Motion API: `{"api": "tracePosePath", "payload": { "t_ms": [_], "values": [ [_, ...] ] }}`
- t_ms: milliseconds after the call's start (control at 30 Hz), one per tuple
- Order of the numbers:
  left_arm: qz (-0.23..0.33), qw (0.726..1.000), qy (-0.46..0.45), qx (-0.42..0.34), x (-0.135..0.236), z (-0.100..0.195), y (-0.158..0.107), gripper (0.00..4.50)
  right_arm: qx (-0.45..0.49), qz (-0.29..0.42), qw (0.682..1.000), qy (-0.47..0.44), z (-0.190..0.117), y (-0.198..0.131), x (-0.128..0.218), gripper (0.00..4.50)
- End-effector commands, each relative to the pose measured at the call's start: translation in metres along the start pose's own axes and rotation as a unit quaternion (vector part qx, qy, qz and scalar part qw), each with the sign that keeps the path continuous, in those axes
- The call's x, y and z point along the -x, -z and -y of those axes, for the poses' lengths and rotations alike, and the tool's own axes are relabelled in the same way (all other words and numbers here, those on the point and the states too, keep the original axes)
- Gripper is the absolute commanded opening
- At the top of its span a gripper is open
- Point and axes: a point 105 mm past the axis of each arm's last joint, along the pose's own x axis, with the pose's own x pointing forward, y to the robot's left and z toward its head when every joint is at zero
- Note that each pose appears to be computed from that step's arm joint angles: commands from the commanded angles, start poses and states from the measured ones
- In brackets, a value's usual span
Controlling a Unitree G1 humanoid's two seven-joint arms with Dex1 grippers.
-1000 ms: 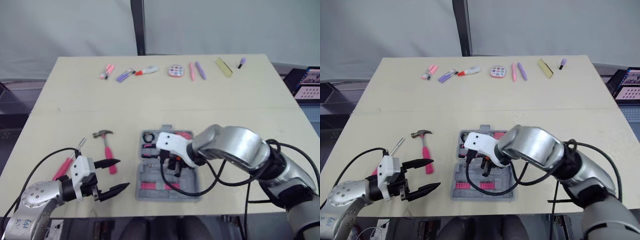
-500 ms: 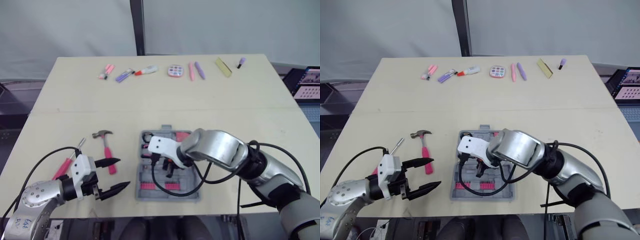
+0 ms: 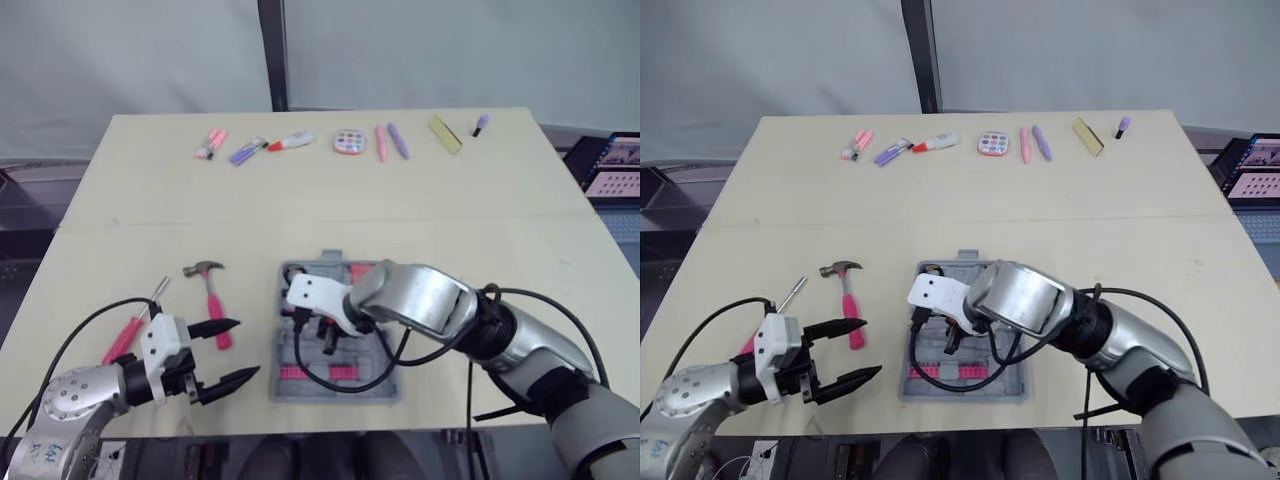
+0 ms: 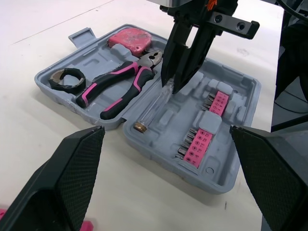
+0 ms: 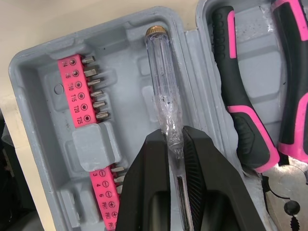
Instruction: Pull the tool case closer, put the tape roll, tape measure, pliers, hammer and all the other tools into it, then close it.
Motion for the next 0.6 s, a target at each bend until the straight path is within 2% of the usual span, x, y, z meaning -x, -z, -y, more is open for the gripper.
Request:
{"api": "tracePosePath", "payload": {
  "t_ms": [33,267,333,367,500,600],
  "values": [
    [0.005,1.0,-0.01,-0.009,0.003,-0.002,-0.002,4.5,0.016,0.013,1.0,0.002,-0.002,-0.008,0.002,0.06],
    [0.007,1.0,-0.01,-0.009,0.002,-0.001,-0.001,4.5,0.02,0.013,1.0,-0.001,-0.003,-0.008,0.002,0.06],
    [0.007,1.0,-0.009,-0.008,0.002,0.0,-0.001,4.5,0.02,0.013,1.0,-0.001,-0.003,-0.008,0.002,0.99],
    [0.007,1.0,-0.009,-0.008,0.002,0.0,-0.001,4.5,0.021,0.013,1.0,0.0,-0.003,-0.008,0.002,1.3],
    [0.007,1.0,-0.008,-0.007,0.001,0.0,0.0,4.5,0.023,0.018,1.0,0.005,-0.001,-0.009,0.008,3.23],
    [0.008,1.0,-0.007,-0.007,0.0,0.0,0.0,4.5,0.024,0.023,0.999,0.01,0.002,-0.011,0.015,3.23]
  ]
}}
